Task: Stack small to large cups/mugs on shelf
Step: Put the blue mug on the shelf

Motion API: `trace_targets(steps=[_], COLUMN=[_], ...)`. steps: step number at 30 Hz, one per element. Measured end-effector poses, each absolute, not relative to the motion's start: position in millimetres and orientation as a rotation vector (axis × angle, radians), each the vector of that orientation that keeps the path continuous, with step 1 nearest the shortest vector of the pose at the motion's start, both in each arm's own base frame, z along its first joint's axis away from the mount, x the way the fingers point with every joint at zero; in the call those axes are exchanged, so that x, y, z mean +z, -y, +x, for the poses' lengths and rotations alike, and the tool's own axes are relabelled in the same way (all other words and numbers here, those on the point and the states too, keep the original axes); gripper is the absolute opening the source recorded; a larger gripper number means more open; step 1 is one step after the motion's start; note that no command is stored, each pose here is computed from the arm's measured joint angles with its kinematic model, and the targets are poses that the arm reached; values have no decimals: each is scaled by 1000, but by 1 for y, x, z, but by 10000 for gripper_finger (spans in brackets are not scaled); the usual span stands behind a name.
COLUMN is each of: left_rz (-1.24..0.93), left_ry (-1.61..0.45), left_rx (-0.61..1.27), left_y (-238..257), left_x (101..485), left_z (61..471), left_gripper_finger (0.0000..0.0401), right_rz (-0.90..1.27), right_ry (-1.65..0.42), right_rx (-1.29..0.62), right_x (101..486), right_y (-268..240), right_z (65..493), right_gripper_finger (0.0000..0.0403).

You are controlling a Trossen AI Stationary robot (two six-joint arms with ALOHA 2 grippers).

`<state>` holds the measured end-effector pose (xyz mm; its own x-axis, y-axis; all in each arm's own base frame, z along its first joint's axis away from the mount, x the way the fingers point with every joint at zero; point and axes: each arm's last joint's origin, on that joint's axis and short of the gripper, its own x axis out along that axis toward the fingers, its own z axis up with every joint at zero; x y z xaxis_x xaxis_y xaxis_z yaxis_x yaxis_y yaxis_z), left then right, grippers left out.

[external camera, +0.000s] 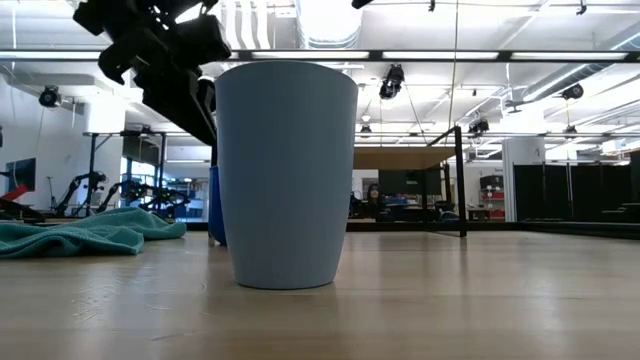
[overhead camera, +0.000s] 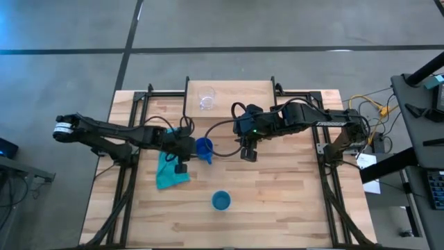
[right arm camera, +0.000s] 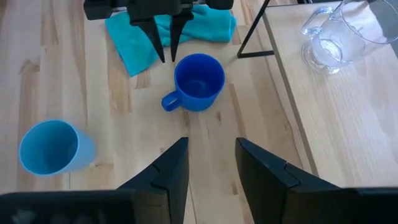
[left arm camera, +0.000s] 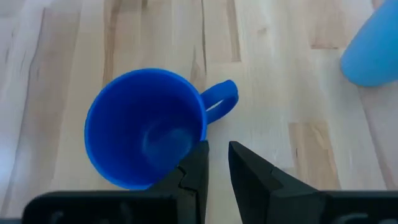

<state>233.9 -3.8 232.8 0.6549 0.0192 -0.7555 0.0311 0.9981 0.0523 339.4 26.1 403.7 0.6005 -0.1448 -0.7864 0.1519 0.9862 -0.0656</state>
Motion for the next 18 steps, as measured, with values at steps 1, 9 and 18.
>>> trace_targets(steps=[1,9,18], left_rz=[73,131,153], left_ry=[-854,-903,-883], left_rx=[-13,-50,-58], left_y=[4,2,1], left_x=[233,219,212], left_z=[234,245,264], left_gripper_finger=[47,47,47], right_rz=[8,11,33], right_ry=[-911,-910,-907], right_rx=[-172,-173,-184], right_x=[404,404,404], right_y=[-26,-26,-26], right_z=[339,340,340], right_gripper_finger=[125,125,125])
